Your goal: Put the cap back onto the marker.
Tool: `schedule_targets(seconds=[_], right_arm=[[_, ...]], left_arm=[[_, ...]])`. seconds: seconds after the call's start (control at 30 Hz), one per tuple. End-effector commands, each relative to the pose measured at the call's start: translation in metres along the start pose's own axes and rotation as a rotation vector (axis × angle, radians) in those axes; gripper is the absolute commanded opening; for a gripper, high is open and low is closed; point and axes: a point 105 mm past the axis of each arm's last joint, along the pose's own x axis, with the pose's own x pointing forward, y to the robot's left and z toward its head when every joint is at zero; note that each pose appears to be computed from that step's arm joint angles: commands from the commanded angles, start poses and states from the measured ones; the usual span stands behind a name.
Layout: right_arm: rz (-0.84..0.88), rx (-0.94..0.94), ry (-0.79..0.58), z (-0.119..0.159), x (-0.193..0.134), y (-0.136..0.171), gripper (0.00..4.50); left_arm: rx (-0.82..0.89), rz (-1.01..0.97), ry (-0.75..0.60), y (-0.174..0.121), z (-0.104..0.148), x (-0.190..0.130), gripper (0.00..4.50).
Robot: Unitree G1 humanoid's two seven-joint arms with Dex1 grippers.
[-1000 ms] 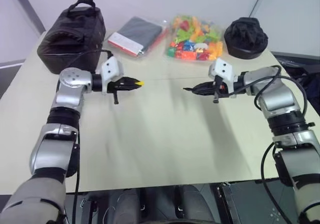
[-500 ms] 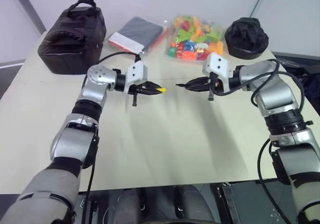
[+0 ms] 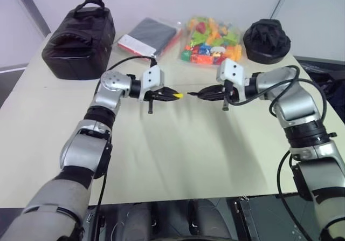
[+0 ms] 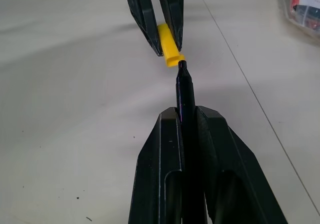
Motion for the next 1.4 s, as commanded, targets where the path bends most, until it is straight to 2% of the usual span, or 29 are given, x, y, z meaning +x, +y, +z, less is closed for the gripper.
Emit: schedule_targets(seconds=[0.03,0.8,1.4], right_arm=[[-0.006,-0.037,-0.041,0.013,-0.002,0.001,0.00],[-0.008,-0.014,-0.050,0.009,0.005,0.001,0.00],[-0.021,-0.011,-0.047,0.007,0.004,-0.003,0.00]], left_arm=[[0.057,0.026,-0.027,0.010,0.016,-0.003,0.06],[0.058,0.036,-0.052,0.012,0.023,0.002,0.06],[0.053,0.045,-0.045,0.014,0.021,-0.007,0.06]])
